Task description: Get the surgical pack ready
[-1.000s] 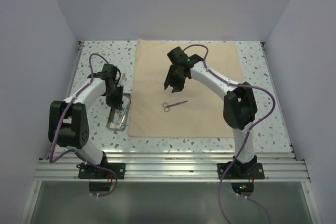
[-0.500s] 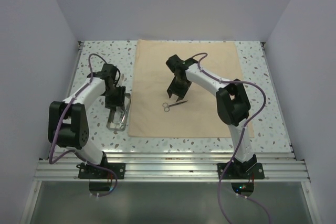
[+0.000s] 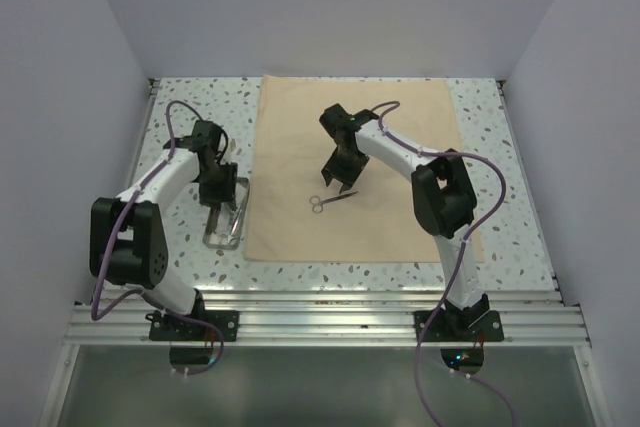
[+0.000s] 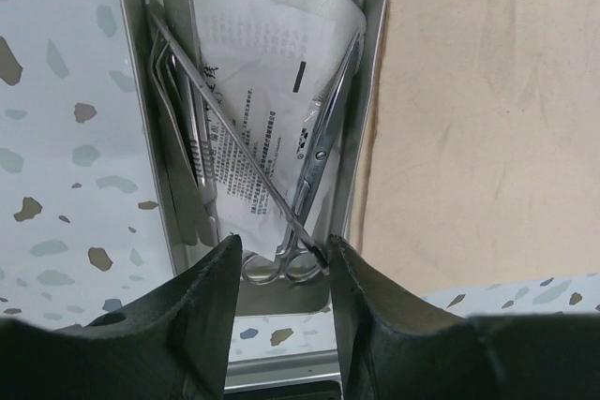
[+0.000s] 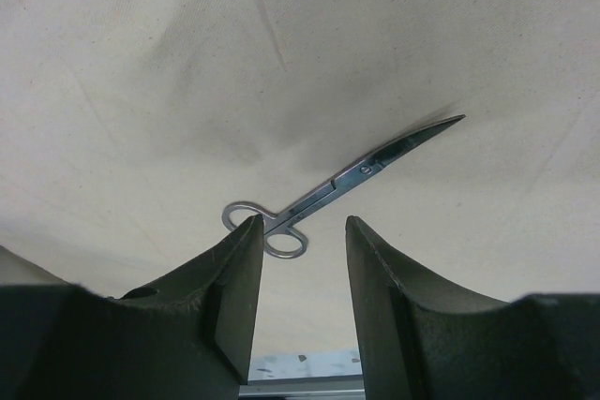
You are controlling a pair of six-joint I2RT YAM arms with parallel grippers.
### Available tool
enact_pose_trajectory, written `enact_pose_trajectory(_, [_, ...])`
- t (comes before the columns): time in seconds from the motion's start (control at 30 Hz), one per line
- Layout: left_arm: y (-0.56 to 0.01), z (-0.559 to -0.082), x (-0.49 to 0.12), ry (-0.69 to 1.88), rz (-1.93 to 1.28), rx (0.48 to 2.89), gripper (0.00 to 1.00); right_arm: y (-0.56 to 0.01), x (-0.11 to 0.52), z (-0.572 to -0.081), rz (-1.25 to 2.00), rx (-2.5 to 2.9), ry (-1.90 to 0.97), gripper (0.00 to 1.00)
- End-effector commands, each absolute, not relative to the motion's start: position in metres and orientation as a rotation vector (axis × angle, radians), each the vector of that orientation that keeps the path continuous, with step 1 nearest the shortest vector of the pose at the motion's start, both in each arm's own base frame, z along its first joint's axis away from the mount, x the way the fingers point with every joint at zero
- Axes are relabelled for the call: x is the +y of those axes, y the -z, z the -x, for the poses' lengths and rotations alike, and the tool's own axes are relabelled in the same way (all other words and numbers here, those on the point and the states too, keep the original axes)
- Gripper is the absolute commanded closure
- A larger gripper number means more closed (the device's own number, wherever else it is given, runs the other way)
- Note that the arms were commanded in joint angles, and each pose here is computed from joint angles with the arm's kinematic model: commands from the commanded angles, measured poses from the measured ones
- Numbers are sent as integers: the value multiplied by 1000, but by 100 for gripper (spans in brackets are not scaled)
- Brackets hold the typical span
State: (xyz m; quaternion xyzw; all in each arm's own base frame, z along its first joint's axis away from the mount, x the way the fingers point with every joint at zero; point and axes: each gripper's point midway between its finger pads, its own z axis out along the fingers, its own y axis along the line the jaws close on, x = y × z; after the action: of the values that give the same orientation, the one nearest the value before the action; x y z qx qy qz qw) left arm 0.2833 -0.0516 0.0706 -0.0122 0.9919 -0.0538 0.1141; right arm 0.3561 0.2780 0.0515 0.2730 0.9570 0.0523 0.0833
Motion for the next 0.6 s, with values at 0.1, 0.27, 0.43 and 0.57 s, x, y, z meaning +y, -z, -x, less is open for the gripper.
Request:
enact_pose_trajectory(0.1, [-63,-285,-58,229,47,2924,56,-61,281,-365,-843,2818,-196,56])
enact_pose_trajectory(0.27, [-58,-278,-57,221,47,2954,64,-61,282,-365,-828,2819,-210,56])
enact_pose_trajectory(0.43, [-62,-278,-61,254,79,2948,80,-62,282,-368,-825,2819,-223,56])
enact_pose_trajectory(0.57, [-68,-275,-57,221,87,2952,100,-64,282,-370,-826,2816,-239,56])
